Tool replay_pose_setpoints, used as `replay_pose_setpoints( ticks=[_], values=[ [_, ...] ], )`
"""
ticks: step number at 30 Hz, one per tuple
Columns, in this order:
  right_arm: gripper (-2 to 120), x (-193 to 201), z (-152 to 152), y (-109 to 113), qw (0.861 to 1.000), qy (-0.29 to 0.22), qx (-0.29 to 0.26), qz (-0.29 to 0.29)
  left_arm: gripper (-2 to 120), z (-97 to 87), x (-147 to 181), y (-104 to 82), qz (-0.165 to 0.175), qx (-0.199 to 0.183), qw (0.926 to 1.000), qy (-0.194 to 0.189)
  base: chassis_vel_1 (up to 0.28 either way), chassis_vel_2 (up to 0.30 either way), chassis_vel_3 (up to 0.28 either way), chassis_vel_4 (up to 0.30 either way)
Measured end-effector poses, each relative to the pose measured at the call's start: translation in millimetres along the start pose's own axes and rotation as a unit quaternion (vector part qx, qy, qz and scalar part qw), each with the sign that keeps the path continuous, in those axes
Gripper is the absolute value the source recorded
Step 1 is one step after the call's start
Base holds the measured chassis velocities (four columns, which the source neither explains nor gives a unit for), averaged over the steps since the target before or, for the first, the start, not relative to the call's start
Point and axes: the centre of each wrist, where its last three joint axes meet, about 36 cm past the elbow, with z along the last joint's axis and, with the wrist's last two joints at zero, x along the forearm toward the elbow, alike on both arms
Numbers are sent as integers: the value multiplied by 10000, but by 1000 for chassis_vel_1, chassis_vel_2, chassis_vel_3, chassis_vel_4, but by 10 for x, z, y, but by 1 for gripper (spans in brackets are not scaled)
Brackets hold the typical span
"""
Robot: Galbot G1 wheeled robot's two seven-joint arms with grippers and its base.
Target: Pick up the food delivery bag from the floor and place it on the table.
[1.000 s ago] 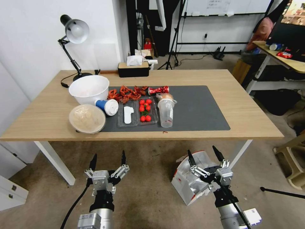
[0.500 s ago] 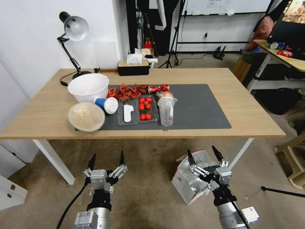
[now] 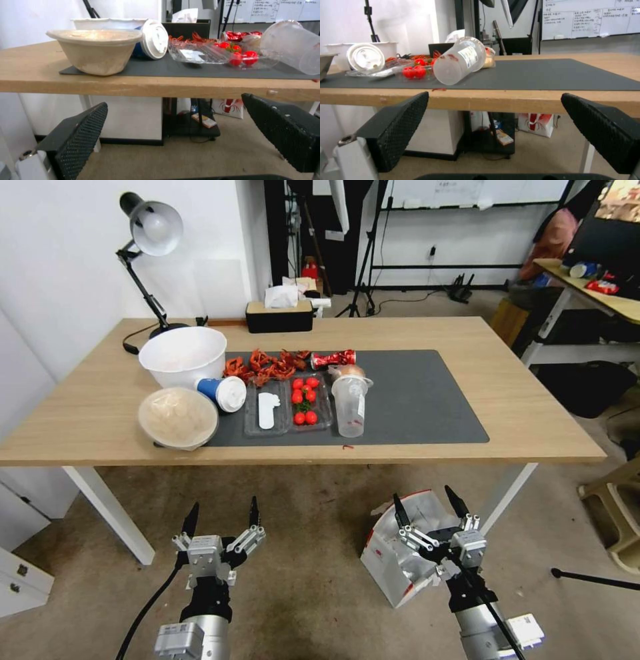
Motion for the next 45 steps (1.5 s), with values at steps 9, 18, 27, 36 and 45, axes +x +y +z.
replay_pose_setpoints(
  ticks=[9, 18, 27, 36, 45],
  values=[
    [100, 6, -9, -2, 10000, -18, -4, 7, 100, -1, -4, 2, 0, 1, 10000, -9, 0, 0, 0, 0],
    [100, -1, -10, -5, 10000, -30, -7, 12, 100, 7, -8, 1, -24, 18, 10000, -8, 0, 0, 0, 0],
    [100, 0, -4, -10, 10000, -23, -9, 6, 100, 18, -9, -6, -53, 41, 10000, 2, 0, 0, 0, 0],
    [100, -2, 0, -19, 10000, -21, -4, -5, 100, 29, -13, -19, -73, 67, 10000, 7, 0, 0, 0, 0],
    [100, -2, 10, -28, 10000, -9, -6, -20, 100, 42, -20, -31, -84, 85, 9999, 14, 0, 0, 0, 0]
  ],
)
